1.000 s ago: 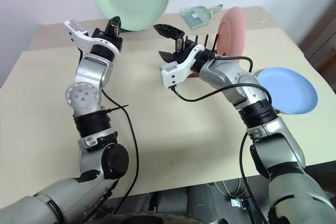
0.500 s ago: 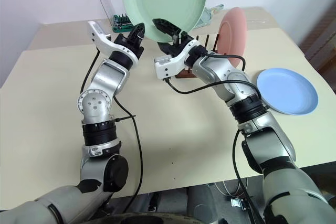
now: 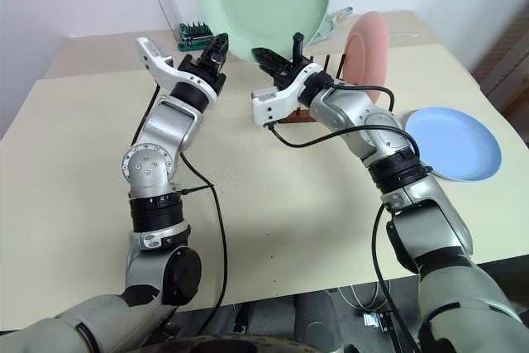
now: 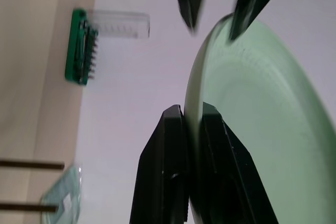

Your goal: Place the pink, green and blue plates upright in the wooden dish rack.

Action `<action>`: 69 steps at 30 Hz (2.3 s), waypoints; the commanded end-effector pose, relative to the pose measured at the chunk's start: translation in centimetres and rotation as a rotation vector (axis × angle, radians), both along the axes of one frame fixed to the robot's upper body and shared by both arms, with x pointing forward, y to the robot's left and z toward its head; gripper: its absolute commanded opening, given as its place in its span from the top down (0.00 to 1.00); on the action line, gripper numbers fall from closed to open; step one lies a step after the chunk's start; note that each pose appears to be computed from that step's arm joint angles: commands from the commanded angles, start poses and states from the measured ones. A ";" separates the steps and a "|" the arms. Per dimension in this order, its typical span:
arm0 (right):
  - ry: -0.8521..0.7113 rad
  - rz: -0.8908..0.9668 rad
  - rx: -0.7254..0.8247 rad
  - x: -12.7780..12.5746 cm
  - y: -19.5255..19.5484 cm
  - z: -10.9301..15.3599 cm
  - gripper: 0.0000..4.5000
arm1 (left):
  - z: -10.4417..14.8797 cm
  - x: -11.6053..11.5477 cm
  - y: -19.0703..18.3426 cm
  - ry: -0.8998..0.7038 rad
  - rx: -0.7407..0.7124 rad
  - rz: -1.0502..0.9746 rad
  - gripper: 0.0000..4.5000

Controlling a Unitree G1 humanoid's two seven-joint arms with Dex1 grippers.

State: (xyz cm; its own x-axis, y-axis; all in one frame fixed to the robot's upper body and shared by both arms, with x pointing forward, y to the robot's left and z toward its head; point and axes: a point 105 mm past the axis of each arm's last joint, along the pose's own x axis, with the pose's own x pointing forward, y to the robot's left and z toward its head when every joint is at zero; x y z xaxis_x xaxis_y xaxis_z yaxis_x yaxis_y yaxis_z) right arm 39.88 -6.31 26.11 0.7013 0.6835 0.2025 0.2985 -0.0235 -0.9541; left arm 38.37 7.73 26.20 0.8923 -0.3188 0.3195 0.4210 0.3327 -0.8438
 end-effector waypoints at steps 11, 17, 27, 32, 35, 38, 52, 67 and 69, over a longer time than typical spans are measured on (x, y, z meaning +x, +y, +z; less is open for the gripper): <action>0.344 0.622 1.062 -3.7 -7.1 15.1 1.00 | 2.9 0.3 6.3 -0.409 0.673 0.086 0.01; 0.750 0.970 1.351 -4.8 -10.4 17.4 1.00 | 3.0 -0.5 6.5 -0.618 0.871 0.016 0.01; 1.215 1.152 1.577 -5.1 -11.5 15.3 1.00 | 2.4 -3.8 5.2 -0.801 0.897 -0.190 0.01; 1.315 1.046 1.693 -3.0 -12.9 11.2 1.00 | 2.1 -6.0 4.9 -0.949 1.018 -0.243 0.01; 1.350 0.930 1.697 -1.8 -12.4 8.7 1.00 | 1.5 -5.8 5.3 -0.942 1.070 -0.255 0.01; 1.353 0.890 1.733 -0.9 -12.6 7.6 1.00 | 1.4 -5.7 5.1 -0.941 1.066 -0.255 0.01; 1.340 0.760 1.773 1.3 -13.4 3.9 1.00 | 1.3 -6.1 4.9 -0.940 1.084 -0.262 0.01; 1.281 0.619 1.795 2.9 -13.5 2.3 1.00 | 1.1 -5.5 5.1 -0.885 1.098 -0.257 0.01; 1.281 0.660 1.796 2.7 -13.5 3.2 1.00 | 1.1 -5.5 5.1 -0.882 1.096 -0.257 0.01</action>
State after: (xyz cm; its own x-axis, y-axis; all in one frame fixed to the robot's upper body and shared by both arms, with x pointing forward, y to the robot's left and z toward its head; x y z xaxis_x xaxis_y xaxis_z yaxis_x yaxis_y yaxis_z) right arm 43.11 -19.61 26.10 0.7885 0.5018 0.3555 -0.6130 0.5948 0.5200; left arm 33.20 12.82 25.85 0.4235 -0.8838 0.1990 0.8302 0.4665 0.3052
